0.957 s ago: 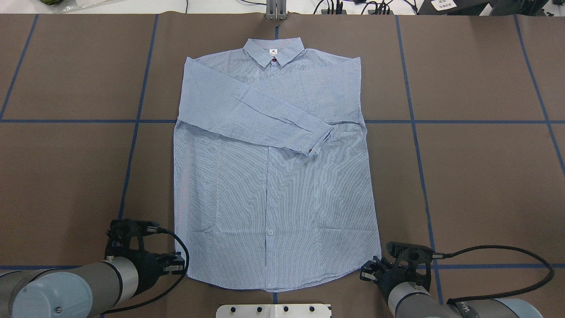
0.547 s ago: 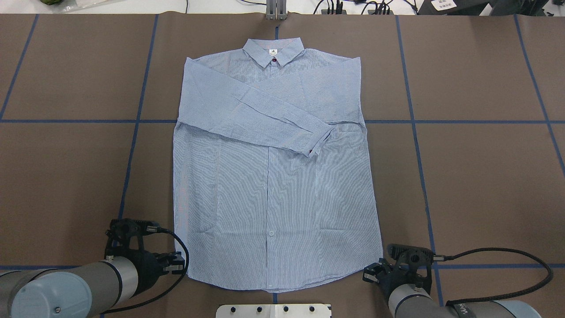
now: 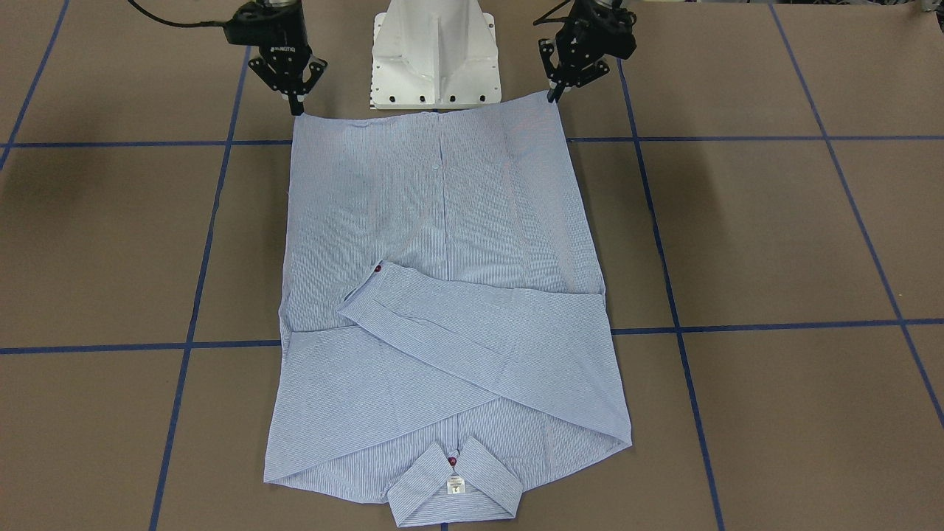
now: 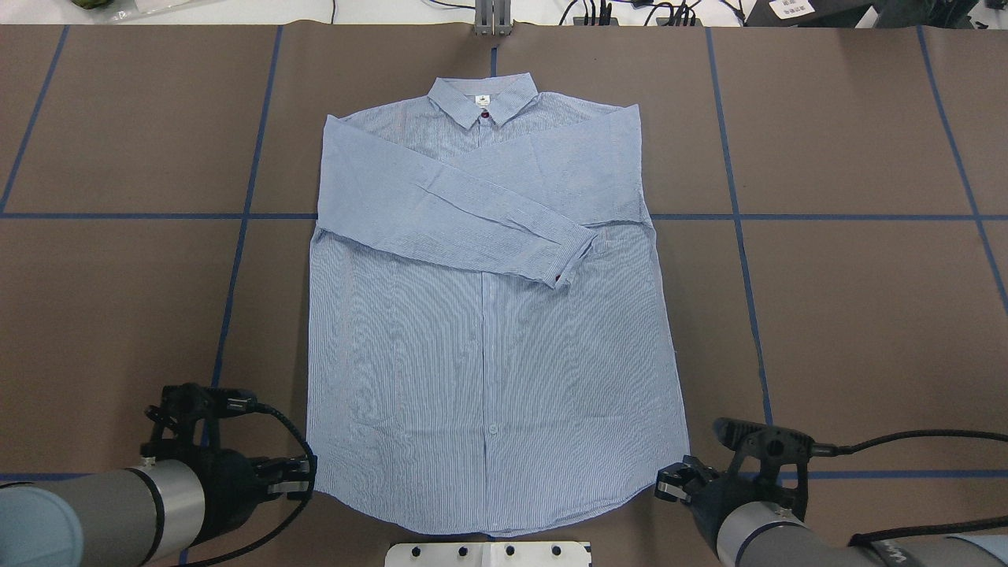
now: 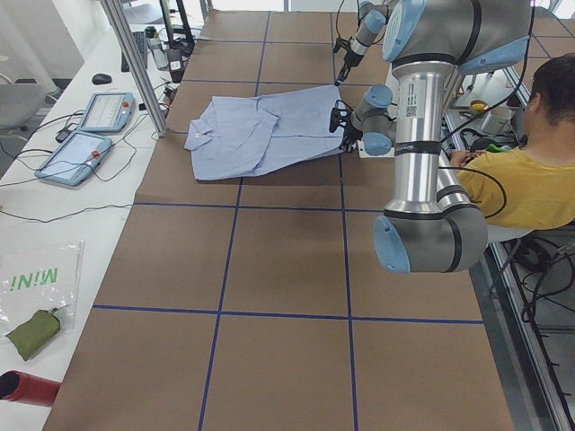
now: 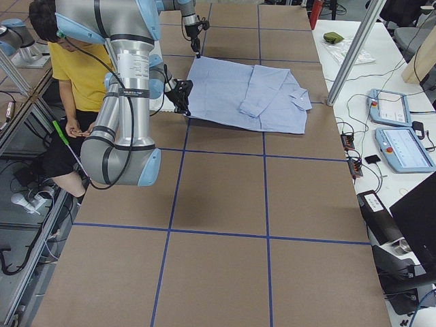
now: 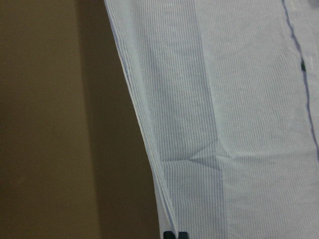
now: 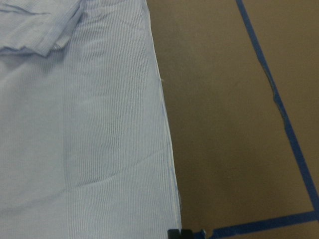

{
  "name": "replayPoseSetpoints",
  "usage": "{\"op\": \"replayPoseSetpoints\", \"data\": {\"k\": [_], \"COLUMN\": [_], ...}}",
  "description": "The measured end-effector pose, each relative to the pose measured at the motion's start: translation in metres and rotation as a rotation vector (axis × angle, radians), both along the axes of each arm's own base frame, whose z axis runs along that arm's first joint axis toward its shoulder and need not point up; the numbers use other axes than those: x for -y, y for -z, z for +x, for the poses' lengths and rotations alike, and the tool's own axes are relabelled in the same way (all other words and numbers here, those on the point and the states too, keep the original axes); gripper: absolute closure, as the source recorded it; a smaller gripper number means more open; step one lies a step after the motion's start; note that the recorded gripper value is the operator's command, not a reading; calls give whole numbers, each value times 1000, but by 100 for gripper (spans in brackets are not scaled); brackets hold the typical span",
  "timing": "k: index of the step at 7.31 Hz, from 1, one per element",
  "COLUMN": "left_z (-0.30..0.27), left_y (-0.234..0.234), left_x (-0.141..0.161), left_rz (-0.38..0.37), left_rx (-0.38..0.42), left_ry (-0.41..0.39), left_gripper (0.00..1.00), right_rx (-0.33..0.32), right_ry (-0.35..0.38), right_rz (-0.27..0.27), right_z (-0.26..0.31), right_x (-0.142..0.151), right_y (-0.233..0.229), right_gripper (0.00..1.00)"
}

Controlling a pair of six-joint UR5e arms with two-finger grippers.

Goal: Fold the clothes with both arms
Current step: 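Lift the hem with both grippers and fold it toward the collar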

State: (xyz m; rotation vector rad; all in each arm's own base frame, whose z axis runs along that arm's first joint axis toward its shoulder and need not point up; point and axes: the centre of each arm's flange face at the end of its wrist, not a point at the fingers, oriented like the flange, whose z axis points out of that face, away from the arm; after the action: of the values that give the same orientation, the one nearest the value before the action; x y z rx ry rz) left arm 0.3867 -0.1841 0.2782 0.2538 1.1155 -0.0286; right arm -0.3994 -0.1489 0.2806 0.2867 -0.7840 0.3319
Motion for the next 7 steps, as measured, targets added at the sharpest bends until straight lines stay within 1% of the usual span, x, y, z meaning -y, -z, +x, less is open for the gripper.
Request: {"op": "replayPoseSetpoints", "data": {"k": [1,2,3,4,5,6,7], "left_z": [-30,-61,-90,-107,-108,-101,-99], "left_y": [18,43,66,79,84,85,86], "left_x": [-6,-14,-16,-11,4,31,66], "left_rz": [-13,-31,-48,-52,-19,39,107], "left_rx": [-27,-58,-79,-81,-70,-49,-22], "left_ry": [-35,-85,-125,-137,-122,-80,-18], "left_gripper": [100,100,100,100,100,100,100], "right_rx": [23,50,66,71,67,47,17], "right_ry": [28,40,33,15,-6,-28,-55], "right_rz": [-39,-84,-131,-159,-148,-119,-82], "right_z": [45,76,93,105,114,120,122], "right_x": [0,6,18,35,53,73,98], "right_y": [39,69,94,113,124,129,131], "right_gripper": [100,100,100,100,100,100,100]}}
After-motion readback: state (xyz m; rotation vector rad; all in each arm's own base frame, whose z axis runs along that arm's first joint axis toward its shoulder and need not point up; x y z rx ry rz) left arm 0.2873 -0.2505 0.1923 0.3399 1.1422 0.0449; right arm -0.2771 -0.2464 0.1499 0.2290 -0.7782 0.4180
